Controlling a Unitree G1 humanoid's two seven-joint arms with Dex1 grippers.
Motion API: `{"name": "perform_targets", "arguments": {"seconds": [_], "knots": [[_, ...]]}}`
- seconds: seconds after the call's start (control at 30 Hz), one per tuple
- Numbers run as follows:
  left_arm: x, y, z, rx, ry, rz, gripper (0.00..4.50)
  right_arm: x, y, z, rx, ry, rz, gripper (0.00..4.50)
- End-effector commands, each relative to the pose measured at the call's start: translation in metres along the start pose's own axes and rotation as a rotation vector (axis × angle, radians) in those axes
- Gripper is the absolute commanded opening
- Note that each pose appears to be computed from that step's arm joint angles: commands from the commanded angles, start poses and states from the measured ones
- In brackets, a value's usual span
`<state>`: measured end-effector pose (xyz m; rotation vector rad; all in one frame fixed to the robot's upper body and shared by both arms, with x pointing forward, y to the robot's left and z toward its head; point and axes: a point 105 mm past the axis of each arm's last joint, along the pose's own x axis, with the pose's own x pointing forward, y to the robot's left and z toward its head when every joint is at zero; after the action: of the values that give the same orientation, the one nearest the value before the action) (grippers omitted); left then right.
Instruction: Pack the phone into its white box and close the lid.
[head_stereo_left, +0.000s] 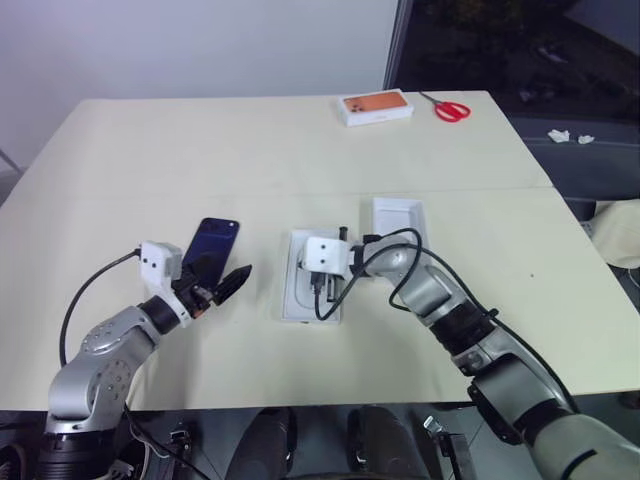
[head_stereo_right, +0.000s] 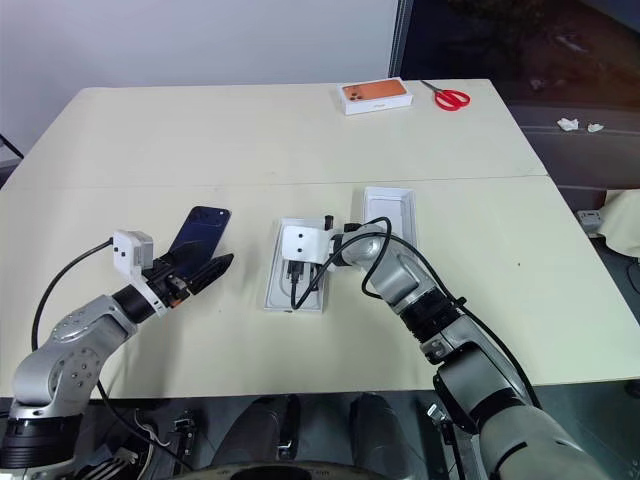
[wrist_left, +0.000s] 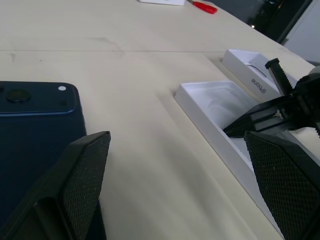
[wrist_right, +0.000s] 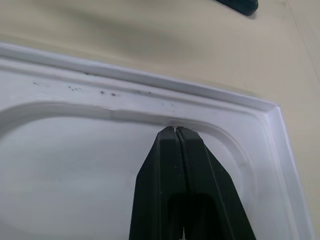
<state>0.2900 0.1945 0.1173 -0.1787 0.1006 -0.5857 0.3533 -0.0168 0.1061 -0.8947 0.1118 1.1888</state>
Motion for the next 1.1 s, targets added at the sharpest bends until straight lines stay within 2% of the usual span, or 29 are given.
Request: {"name": "perform_targets", "arguments": {"seconds": [0.03,0.3,0.43,0.53,0.63,0.73,0.97,1.1], "knots": [[0.0,-0.002,0.015,0.042,-0.042,-0.011,4.5,-0.017,-0.019,0.019,-0.102,-0.02,-0.036,0.04],[0.003,-0.005,0.014,0.046,-0.042,-0.019,4.5,-0.008,-0.004,-0.023,-0.185,0.148,0.007,0.04],[0.002,-0.003,0.014,0.052,-0.04,-0.014,4.5,-0.007,0.004,-0.03,-0.232,0.173,0.044,0.04],[0.002,-0.001,0.016,0.053,-0.046,-0.01,4.5,-0.007,-0.003,-0.022,-0.227,0.14,0.009,0.04],[0.003,-0.001,0.017,0.051,-0.049,-0.012,4.5,-0.014,-0.011,0.01,-0.132,-0.011,-0.018,0.04],[0.003,-0.002,0.016,0.056,-0.046,-0.013,4.5,-0.024,-0.007,0.024,-0.065,-0.097,0.019,0.04],[0.0,-0.007,0.016,0.009,-0.041,-0.061,4.5,-0.034,0.019,0.023,-0.013,-0.138,0.141,0.04],[-0.004,-0.003,0.019,0.004,-0.035,-0.061,4.5,-0.026,0.022,0.017,-0.02,-0.116,0.13,0.04]]}}
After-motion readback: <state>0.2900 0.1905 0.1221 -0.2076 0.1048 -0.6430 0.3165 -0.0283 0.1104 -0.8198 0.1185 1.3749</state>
